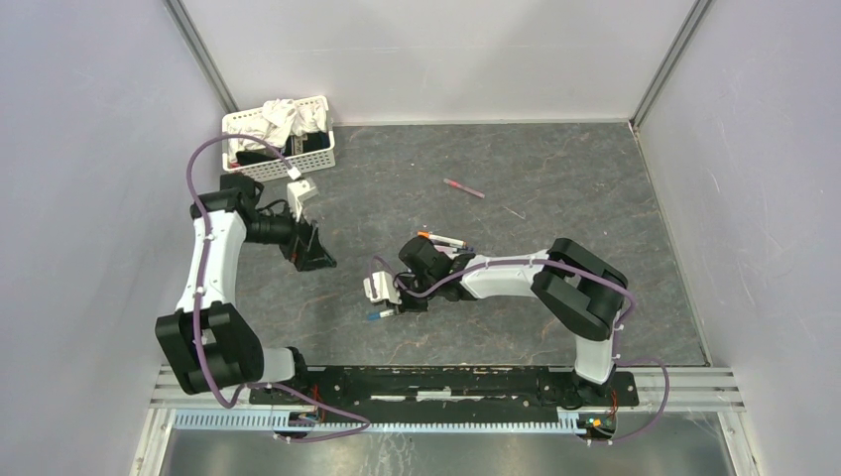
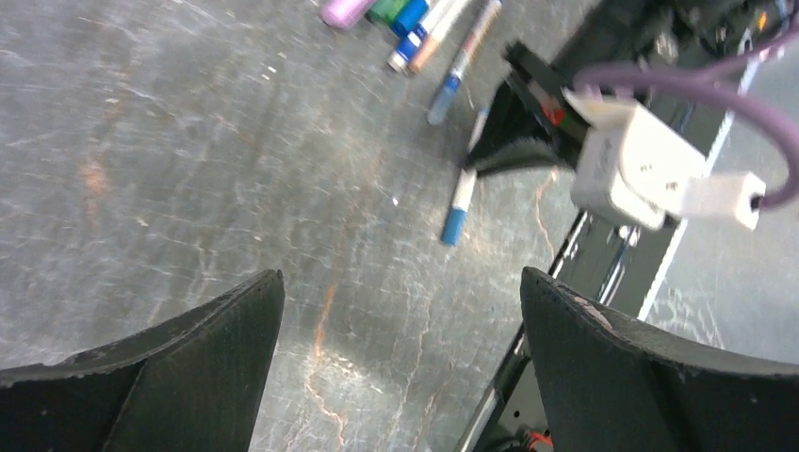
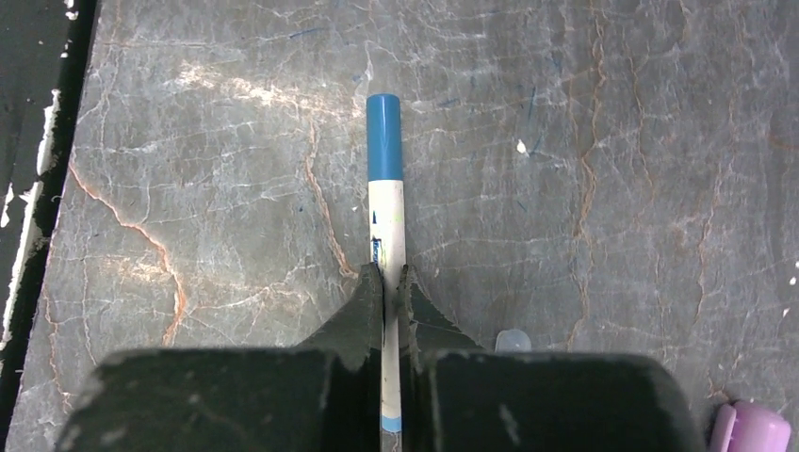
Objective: Open the pen caps
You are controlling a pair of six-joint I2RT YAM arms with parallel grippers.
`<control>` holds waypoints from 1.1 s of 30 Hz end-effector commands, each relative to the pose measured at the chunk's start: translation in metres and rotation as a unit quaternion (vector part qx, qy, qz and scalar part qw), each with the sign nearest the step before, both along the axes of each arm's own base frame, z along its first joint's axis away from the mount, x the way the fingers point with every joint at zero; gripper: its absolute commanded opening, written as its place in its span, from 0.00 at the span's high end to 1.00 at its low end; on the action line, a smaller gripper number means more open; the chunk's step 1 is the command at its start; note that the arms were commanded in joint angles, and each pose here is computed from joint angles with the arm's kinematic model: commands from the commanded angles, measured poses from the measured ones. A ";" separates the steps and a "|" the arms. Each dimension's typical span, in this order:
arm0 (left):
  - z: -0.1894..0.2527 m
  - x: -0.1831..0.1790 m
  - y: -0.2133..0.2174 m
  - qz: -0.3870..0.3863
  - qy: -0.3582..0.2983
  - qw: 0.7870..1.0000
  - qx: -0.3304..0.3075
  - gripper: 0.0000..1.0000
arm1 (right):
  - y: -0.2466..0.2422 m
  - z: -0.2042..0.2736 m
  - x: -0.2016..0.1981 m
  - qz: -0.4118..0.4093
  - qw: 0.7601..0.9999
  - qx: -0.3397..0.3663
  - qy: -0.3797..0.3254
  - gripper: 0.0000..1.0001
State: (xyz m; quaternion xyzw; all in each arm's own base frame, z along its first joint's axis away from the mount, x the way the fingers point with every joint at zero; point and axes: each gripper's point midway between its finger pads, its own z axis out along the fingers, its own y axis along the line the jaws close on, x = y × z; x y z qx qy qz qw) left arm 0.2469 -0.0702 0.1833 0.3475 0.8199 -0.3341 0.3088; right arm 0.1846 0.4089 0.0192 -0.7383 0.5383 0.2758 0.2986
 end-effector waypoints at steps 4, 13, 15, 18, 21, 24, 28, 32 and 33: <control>-0.032 -0.063 -0.008 -0.143 -0.058 0.987 0.041 0.00 | 0.008 0.051 0.019 -0.063 0.993 0.063 0.074 1.00; -0.036 -0.088 -0.032 -0.257 -0.170 0.949 0.072 0.00 | 0.017 0.106 0.011 -0.045 0.982 0.124 0.131 1.00; -0.042 -0.084 -0.038 -0.283 -0.203 0.932 0.100 0.00 | 0.021 0.118 0.008 -0.039 0.978 0.145 0.142 1.00; -0.046 -0.067 -0.046 -0.296 -0.266 0.907 0.138 0.00 | 0.025 0.132 0.002 -0.028 0.973 0.162 0.159 1.00; -0.042 -0.046 -0.050 -0.294 -0.313 0.888 0.164 0.02 | 0.026 0.139 0.001 -0.026 0.972 0.167 0.166 1.00; -0.040 -0.032 -0.049 -0.292 -0.336 0.876 0.185 0.04 | 0.026 0.142 -0.001 -0.022 0.971 0.169 0.169 1.00; -0.048 -0.031 -0.053 -0.302 -0.338 0.871 0.192 0.09 | 0.026 0.140 -0.002 -0.023 0.969 0.168 0.178 1.00; -0.065 -0.051 -0.063 -0.342 -0.321 0.863 0.189 0.18 | 0.026 0.139 -0.005 -0.025 0.967 0.171 0.187 1.00; -0.069 -0.055 -0.064 -0.350 -0.321 0.859 0.191 0.20 | 0.026 0.140 -0.005 -0.026 0.967 0.172 0.188 1.00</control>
